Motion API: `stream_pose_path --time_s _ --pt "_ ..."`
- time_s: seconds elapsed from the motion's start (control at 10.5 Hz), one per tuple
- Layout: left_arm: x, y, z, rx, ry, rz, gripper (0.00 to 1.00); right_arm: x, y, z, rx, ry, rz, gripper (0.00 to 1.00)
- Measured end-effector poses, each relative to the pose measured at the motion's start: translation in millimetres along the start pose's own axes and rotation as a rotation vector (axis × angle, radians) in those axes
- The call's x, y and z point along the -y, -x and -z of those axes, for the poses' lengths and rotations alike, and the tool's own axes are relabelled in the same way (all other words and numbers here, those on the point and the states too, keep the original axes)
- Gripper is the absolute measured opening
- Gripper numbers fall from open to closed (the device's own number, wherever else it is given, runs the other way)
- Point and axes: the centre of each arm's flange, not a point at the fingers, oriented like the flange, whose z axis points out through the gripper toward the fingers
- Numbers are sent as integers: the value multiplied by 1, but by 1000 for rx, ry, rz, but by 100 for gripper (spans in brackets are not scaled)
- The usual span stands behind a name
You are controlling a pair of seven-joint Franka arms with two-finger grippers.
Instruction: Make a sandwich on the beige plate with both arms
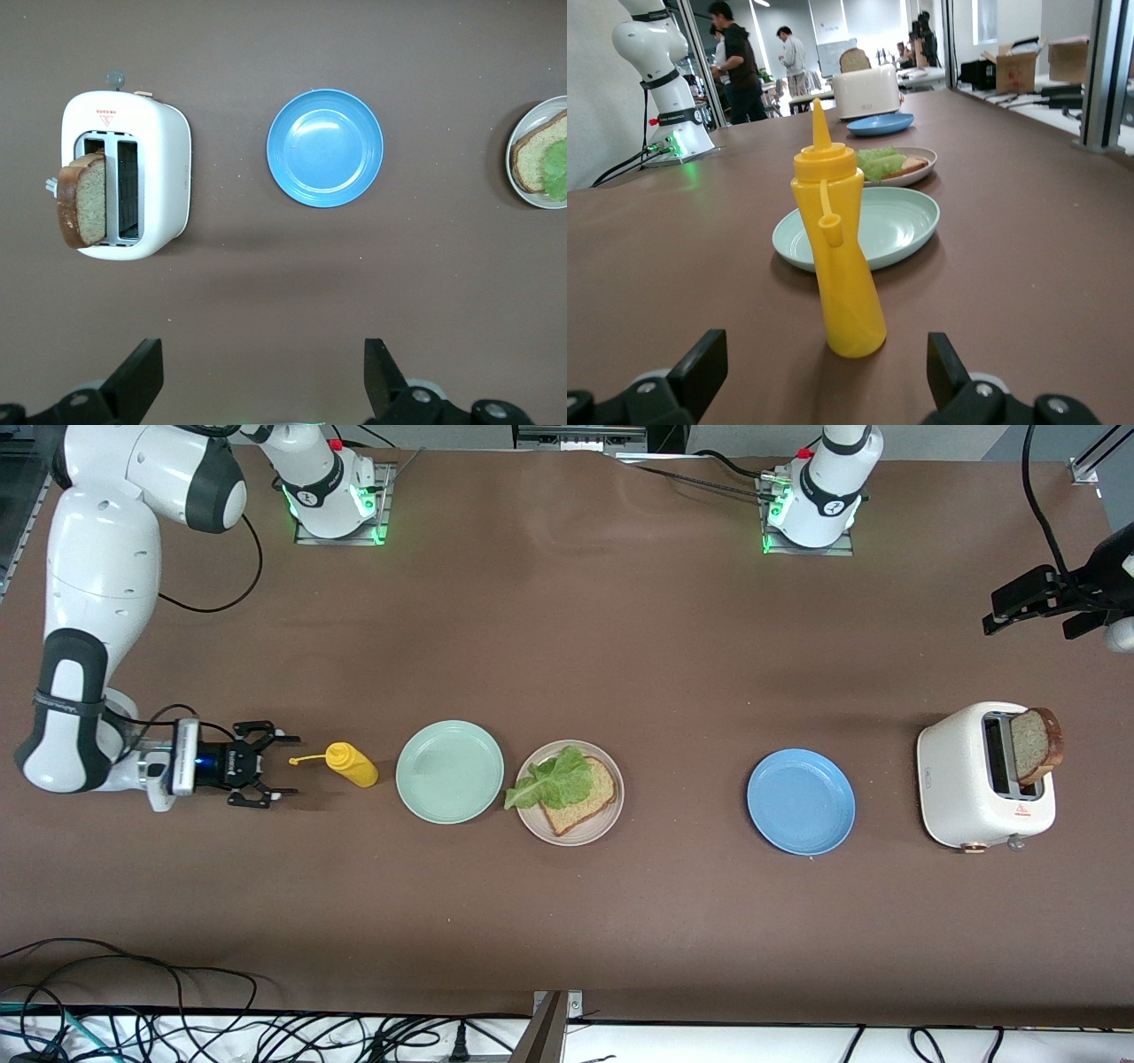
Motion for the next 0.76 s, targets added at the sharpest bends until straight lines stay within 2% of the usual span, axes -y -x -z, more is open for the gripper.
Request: stream_pose_path --time_s 0.19,0.48,0.76 --pt "0 -1 -1 1 0 0 100 3 -25 30 71 -1 -119 100" --pt "0 -2 -3 6 0 0 100 -5 -99 58 208 -17 -264 100" --pt "0 -3 -4 8 0 0 100 -11 -154 72 290 16 -406 100"
